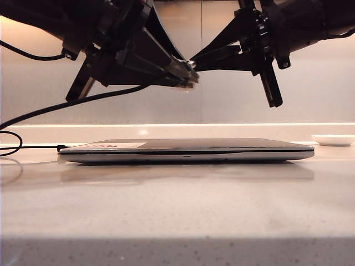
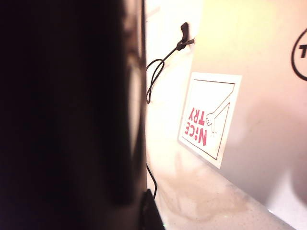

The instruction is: Pick up the charging cable and the phone, plug the charging cable into the charging port on the phone, and finally place them back on the table.

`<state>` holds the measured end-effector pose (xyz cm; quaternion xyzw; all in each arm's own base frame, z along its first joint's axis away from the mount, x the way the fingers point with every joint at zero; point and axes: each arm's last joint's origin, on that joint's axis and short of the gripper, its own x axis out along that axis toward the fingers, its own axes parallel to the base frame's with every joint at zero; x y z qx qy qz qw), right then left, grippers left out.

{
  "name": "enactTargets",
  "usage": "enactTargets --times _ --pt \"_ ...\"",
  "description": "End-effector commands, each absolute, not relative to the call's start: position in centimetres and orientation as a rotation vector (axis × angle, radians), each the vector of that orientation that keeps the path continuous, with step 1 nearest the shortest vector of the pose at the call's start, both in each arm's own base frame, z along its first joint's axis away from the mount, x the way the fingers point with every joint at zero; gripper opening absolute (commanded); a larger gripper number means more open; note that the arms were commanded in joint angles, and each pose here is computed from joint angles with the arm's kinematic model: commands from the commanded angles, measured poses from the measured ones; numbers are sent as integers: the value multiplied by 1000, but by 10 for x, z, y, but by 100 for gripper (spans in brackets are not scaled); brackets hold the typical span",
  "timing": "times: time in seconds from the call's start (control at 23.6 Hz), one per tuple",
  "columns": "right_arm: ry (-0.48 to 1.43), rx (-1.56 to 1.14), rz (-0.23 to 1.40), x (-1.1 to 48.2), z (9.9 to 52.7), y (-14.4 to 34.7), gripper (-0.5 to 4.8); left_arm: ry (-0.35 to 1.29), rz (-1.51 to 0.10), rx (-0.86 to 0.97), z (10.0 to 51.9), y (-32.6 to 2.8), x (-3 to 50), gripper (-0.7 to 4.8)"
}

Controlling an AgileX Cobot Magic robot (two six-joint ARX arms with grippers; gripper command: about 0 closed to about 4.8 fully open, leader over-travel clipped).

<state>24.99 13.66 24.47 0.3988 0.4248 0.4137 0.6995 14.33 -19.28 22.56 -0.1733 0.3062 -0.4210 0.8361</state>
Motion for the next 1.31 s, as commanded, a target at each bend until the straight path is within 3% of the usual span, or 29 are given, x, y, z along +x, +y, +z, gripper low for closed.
enactTargets --times 0.04,0.64,0.68,0.72,0.76,0.93,1.27,1.31 --pt "929 866 998 248 252 139 -6 596 -892 -389 231 -193 146 -6" --pt "931 856 980 248 250 138 -5 558 -907 -405 235 -194 146 -4" --pt "926 856 970 248 250 138 -6 557 -908 -403 235 -194 146 5" --pt "915 855 955 249 251 137 -6 557 -908 -403 235 -194 146 85" --pt "909 855 948 249 251 137 -6 558 -908 -402 235 -194 146 120" --pt "888 853 951 250 252 137 -5 570 -903 -396 234 -194 146 151" --pt "828 883 848 262 253 113 -5 568 -904 -390 237 -191 144 148" --pt "823 891 817 264 252 105 -5 560 -905 -371 239 -189 144 96"
